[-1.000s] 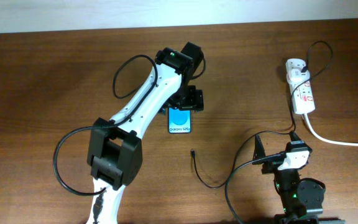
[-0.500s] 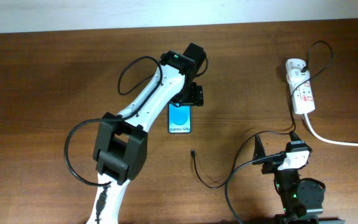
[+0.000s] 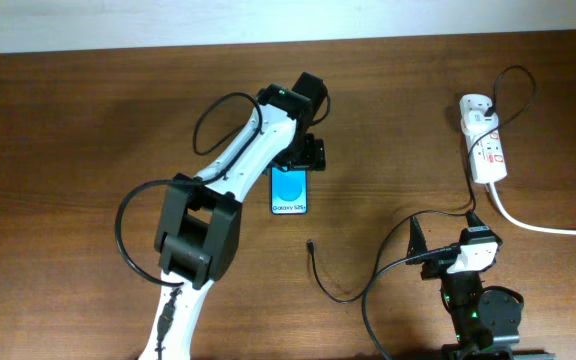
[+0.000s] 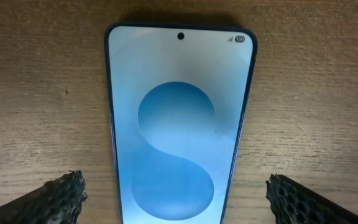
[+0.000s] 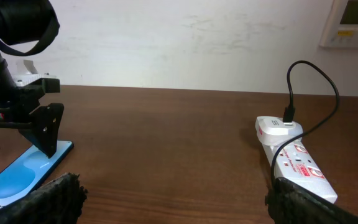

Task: Plug charger to phone and switch on socket
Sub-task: 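Close the left gripper on the phone's long edges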

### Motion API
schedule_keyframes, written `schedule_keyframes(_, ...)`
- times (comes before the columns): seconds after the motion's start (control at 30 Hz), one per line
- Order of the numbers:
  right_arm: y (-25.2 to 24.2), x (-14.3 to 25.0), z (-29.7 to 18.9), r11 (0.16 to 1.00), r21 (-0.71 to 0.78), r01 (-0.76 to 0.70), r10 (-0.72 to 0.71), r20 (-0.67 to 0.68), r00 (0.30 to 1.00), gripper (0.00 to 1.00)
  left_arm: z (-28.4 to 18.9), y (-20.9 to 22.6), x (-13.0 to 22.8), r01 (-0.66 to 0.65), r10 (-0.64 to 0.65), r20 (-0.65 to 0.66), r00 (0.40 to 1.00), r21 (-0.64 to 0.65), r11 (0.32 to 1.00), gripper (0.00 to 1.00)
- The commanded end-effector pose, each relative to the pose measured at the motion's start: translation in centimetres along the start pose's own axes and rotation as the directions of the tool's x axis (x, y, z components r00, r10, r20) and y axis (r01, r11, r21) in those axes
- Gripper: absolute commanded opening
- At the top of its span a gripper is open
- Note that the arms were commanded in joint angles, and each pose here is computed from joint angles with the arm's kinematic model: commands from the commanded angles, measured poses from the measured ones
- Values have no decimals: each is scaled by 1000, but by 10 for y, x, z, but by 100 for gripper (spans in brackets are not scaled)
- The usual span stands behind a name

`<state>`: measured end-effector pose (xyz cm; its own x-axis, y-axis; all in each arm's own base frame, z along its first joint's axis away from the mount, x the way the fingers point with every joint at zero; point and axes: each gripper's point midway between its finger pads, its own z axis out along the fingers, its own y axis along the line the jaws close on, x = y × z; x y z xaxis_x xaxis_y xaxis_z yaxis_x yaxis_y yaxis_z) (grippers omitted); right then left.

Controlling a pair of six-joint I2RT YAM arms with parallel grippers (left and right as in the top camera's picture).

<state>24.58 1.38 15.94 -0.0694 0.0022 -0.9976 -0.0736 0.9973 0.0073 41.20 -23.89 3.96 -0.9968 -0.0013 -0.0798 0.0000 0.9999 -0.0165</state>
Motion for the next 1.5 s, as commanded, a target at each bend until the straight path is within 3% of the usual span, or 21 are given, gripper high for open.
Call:
schedule_keyframes(0.0, 0, 3, 0, 1000, 2, -2, 2, -5, 1000, 98, 4, 2, -1, -6, 6, -11, 1000, 10, 1000, 99)
schedule_keyframes(0.3, 0, 3, 0, 1000, 2, -2, 2, -5, 1000, 98, 5, -1, -6, -6, 6, 14, 1000, 11, 1000, 99)
schedule_keyframes(0.5, 0, 3, 0, 1000, 2, -2, 2, -5, 1000, 98, 40, 4, 4, -7, 5, -59, 998, -29, 1000, 99)
schedule_keyframes(1.0, 0, 3, 0, 1000, 2, -2, 2, -5, 1000, 98, 42, 7, -3, -4, 3, -30, 1000, -39, 999, 99)
schedule_keyframes(1.47, 0, 3, 0, 1000, 2, -2, 2, -5, 1000, 98, 48, 5, 12, -71, 69, -106, 992, -15, 997, 99)
